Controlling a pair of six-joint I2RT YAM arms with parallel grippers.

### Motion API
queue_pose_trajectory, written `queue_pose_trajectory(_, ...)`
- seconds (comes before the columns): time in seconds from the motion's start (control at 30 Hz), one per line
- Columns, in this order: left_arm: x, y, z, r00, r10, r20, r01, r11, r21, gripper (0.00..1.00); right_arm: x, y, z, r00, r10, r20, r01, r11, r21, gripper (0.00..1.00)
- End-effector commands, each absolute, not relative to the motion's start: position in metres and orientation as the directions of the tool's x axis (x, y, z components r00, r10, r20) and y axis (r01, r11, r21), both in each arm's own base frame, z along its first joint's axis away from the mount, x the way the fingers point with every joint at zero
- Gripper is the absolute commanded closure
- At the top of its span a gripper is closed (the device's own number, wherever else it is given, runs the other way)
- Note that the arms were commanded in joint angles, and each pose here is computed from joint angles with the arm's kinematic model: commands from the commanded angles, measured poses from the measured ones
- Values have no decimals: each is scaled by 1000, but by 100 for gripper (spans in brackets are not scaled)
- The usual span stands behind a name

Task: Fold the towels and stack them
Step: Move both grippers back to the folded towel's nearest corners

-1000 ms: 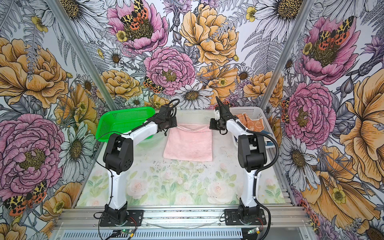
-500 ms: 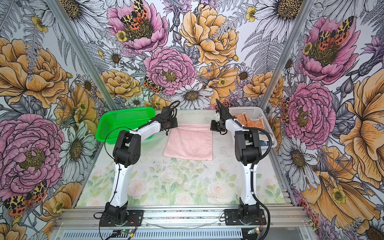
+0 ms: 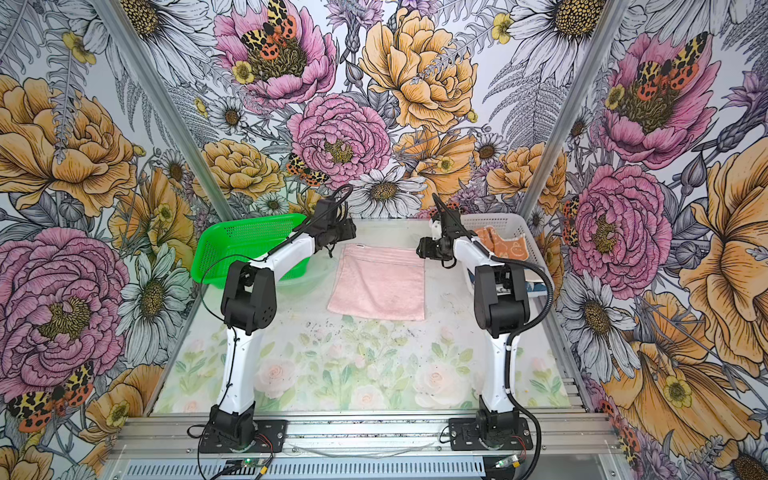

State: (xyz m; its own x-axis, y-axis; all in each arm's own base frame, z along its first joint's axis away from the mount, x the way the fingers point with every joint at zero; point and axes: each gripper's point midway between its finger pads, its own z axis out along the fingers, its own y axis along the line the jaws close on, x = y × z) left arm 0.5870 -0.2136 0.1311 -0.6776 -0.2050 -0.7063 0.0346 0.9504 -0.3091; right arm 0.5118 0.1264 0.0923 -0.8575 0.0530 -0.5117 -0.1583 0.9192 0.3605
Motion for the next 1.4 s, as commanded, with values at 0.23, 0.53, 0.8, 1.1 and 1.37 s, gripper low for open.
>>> queue_pose_trajectory(0.23,431,-208,99,-793,-99,-601,20,982,-189,49,394,187,102,-894,-37,-446,-231,892,389,40)
queue_pose_trajectory(0.53,385,-183,90,-785,-166,-597,-87,983,-160,55,361,188,63,-931,-20,-365,-182,892,414,41)
queue_pose_trajectory(0.8,382,-179,71,-829,-184,-528,-89,976,-200,55,350,184,36,-954,-23,-299,-148,904,402,42)
queue_pose_trajectory(1.1,383,-184,54,-854,-180,-488,-89,975,-203,58,346,183,31,-957,-28,-289,-148,905,400,41)
queue_pose_trajectory(1.37,380,-182,46,-862,-185,-471,-101,975,-198,60,344,183,30,-959,-31,-280,-147,902,405,41)
